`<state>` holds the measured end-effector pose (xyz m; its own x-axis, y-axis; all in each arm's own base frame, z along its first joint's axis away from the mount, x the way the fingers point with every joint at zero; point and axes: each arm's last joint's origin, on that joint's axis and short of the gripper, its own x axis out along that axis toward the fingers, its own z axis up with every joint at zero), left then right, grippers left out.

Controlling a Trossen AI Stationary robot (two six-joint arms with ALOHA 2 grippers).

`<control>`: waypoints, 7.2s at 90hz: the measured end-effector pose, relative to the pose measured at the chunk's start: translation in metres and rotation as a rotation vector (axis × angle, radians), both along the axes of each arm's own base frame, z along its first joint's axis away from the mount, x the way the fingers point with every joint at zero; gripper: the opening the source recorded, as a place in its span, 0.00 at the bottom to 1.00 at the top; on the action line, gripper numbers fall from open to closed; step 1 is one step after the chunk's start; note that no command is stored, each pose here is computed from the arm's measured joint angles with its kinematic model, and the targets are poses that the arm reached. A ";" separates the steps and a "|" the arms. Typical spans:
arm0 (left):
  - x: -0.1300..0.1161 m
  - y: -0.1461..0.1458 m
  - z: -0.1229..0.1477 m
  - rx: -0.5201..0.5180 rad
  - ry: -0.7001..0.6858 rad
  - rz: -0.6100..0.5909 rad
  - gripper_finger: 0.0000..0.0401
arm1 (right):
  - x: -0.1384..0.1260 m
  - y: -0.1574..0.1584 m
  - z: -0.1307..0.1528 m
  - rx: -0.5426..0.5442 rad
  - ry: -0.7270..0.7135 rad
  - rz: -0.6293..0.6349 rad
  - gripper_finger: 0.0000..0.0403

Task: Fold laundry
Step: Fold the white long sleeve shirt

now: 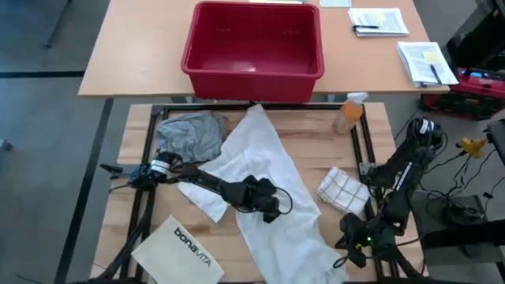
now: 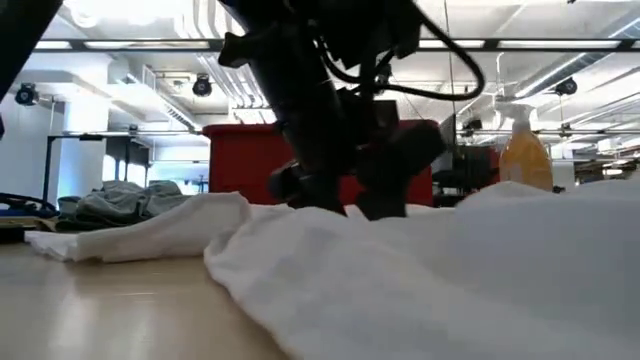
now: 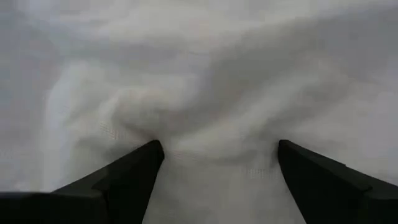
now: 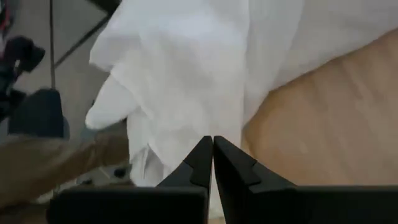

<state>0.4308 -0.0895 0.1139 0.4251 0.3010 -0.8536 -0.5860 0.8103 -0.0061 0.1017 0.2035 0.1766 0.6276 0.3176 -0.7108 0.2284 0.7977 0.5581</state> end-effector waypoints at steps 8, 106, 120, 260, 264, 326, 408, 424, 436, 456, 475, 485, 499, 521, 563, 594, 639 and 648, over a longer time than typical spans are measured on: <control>-0.001 0.005 0.012 0.004 -0.016 -0.007 0.78 | 0.004 -0.001 -0.002 -0.018 -0.004 -0.012 0.00; -0.026 -0.107 0.105 -0.100 -0.551 -0.146 0.78 | -0.031 0.066 -0.043 -0.253 0.138 0.167 0.44; -0.026 -0.107 0.104 -0.097 -0.549 -0.148 0.78 | -0.027 0.062 -0.045 -0.279 0.155 0.162 0.48; -0.027 -0.105 0.102 -0.107 -0.493 -0.227 0.78 | -0.015 0.139 0.032 -0.182 0.264 0.592 0.08; -0.026 -0.102 0.102 -0.110 -0.493 -0.223 0.78 | -0.016 0.140 0.035 -0.167 0.261 0.583 0.14; -0.042 -0.129 0.094 -0.219 -0.554 -0.216 0.78 | 0.050 0.110 0.053 -0.372 -0.222 0.534 0.37; -0.052 -0.149 0.095 -0.237 -0.505 -0.401 0.78 | 0.095 0.159 -0.039 -0.681 -0.110 0.750 0.44; -0.053 -0.149 0.094 -0.234 -0.494 -0.400 0.78 | 0.095 0.158 -0.040 -0.697 -0.104 0.758 0.27; -0.053 -0.149 0.093 -0.228 -0.488 -0.402 0.78 | 0.093 0.156 -0.049 -0.730 -0.096 0.778 0.17; -0.053 -0.148 0.093 -0.223 -0.480 -0.402 0.78 | 0.095 0.160 -0.045 -0.731 -0.104 0.789 0.03; -0.054 -0.148 0.091 -0.216 -0.463 -0.402 0.78 | 0.092 0.167 -0.022 -0.653 -0.136 0.753 0.02; -0.054 -0.148 0.091 -0.215 -0.460 -0.402 0.78 | 0.088 0.167 -0.016 -0.631 -0.133 0.740 0.01; -0.054 -0.148 0.091 -0.215 -0.460 -0.403 0.78 | 0.086 0.168 -0.009 -0.605 -0.147 0.727 0.01; -0.054 -0.148 0.091 -0.215 -0.459 -0.403 0.78 | 0.087 0.167 -0.010 -0.614 -0.148 0.737 0.03; -0.055 -0.147 0.090 -0.213 -0.454 -0.403 0.78 | 0.087 0.168 -0.010 -0.583 -0.136 0.756 0.01; -0.054 -0.147 0.090 -0.212 -0.454 -0.402 0.78 | 0.083 0.187 0.000 -0.362 -0.237 0.842 0.00; -0.047 -0.133 0.088 -0.188 -0.427 -0.418 0.78 | 0.082 0.196 0.007 -0.141 -0.232 0.824 0.38; -0.042 -0.124 0.089 -0.170 -0.428 -0.407 0.78 | 0.079 0.194 0.006 -0.063 -0.095 0.789 0.50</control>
